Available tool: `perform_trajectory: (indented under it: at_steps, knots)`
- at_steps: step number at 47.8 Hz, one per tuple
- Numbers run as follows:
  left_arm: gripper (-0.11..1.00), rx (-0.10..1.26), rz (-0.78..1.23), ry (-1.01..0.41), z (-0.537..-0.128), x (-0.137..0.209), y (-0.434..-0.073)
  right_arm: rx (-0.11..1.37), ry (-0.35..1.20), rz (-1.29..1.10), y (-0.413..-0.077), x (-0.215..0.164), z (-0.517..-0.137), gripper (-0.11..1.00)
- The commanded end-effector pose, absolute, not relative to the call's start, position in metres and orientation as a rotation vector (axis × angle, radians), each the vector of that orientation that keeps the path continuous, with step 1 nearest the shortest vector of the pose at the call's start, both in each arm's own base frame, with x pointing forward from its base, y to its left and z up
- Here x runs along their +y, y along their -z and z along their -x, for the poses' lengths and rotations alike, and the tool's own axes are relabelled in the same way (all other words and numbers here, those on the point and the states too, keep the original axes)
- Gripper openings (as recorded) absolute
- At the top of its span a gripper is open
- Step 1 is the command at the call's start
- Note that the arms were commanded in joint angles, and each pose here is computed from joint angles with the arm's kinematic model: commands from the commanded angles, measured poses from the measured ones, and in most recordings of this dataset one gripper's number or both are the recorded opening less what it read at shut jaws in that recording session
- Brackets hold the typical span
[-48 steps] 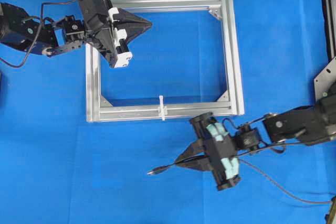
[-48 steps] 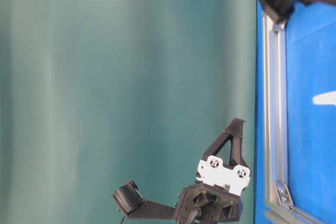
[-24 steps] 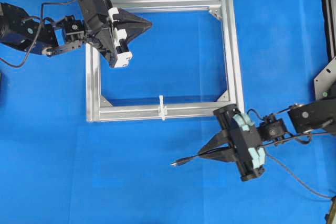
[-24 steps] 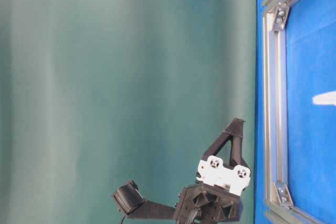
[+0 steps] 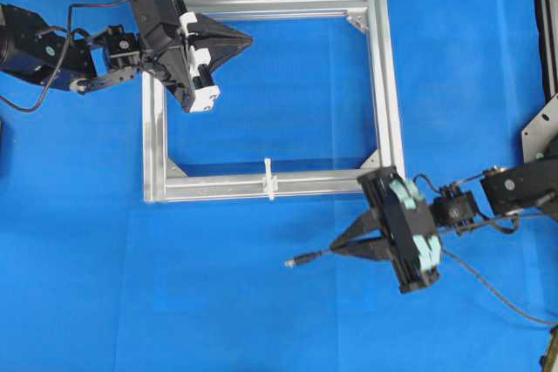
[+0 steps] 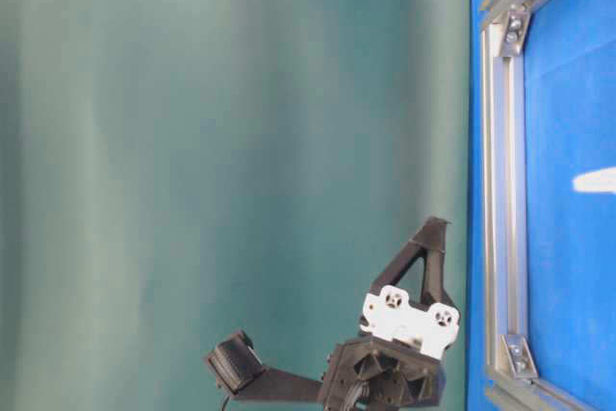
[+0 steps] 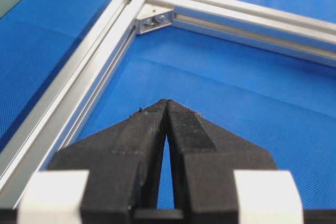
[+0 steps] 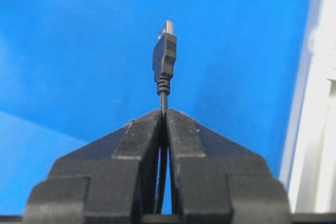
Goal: Insert the wire through the string loop located in the center.
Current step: 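Lift the cable and carry it toward the white zip-tie loop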
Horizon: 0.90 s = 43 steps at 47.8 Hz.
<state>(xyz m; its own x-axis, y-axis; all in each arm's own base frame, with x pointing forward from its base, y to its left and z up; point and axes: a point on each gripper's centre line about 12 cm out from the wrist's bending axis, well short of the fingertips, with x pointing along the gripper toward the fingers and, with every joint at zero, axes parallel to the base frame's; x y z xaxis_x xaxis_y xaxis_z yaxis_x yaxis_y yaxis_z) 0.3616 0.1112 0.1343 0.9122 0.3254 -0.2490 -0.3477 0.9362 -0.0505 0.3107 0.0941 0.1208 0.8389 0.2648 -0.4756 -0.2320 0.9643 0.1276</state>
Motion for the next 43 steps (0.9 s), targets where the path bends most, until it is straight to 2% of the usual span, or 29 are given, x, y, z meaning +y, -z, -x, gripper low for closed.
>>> perform_trajectory:
  at_steps: [1, 24, 43]
  knots:
    - [0.00, 0.196, 0.089, -0.346, -0.363, 0.112, -0.149, 0.471, -0.230, -0.082, -0.132, 0.083, -0.315, -0.01]
    - [0.00, 0.195, 0.086, -0.344, -0.363, 0.111, -0.150, 0.454, -0.081, -0.105, -0.133, 0.032, -0.318, -0.01]
    - [0.00, 0.196, 0.086, -0.344, -0.363, 0.111, -0.149, 0.434, -0.046, -0.087, -0.135, 0.019, -0.320, -0.01]
